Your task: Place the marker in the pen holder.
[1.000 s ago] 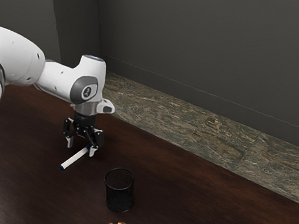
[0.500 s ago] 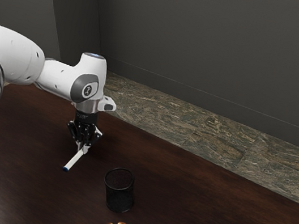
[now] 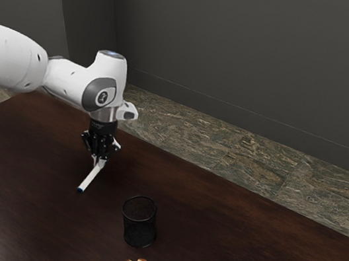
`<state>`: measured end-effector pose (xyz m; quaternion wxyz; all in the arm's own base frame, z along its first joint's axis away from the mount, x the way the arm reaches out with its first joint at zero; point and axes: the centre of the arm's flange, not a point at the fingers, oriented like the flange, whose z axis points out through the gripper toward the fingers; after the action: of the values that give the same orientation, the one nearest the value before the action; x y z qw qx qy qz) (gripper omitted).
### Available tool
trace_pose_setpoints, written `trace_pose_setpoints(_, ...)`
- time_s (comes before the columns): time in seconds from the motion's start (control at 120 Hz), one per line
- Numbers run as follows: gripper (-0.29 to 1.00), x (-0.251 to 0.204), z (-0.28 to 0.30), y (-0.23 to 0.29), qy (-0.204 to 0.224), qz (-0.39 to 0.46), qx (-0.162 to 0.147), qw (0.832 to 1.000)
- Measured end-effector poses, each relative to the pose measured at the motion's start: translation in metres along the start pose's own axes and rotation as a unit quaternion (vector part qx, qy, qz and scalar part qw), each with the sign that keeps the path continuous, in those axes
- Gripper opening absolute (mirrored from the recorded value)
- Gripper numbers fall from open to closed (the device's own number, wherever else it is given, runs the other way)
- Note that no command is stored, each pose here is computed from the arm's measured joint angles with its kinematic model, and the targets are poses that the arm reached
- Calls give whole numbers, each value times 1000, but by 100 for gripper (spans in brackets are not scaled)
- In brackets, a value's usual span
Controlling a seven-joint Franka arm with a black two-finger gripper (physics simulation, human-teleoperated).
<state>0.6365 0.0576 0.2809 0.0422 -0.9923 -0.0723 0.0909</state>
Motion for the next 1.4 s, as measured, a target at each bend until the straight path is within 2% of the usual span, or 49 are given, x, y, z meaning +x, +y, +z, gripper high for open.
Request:
trace_pose_setpoints(0.342,-8,-13,-46,11,46,26,29,998)
trace_pose_setpoints(0.725,-8,-64,-108,73,143,101,53,983)
trace_pose_setpoints(1.033,-8,-131,-150,144,213,166,48,962)
trace_pose_setpoints(1.267,-8,-185,-149,189,231,195,45,952)
trace_pose_setpoints(1.4,-8,-193,-149,196,240,188,44,951)
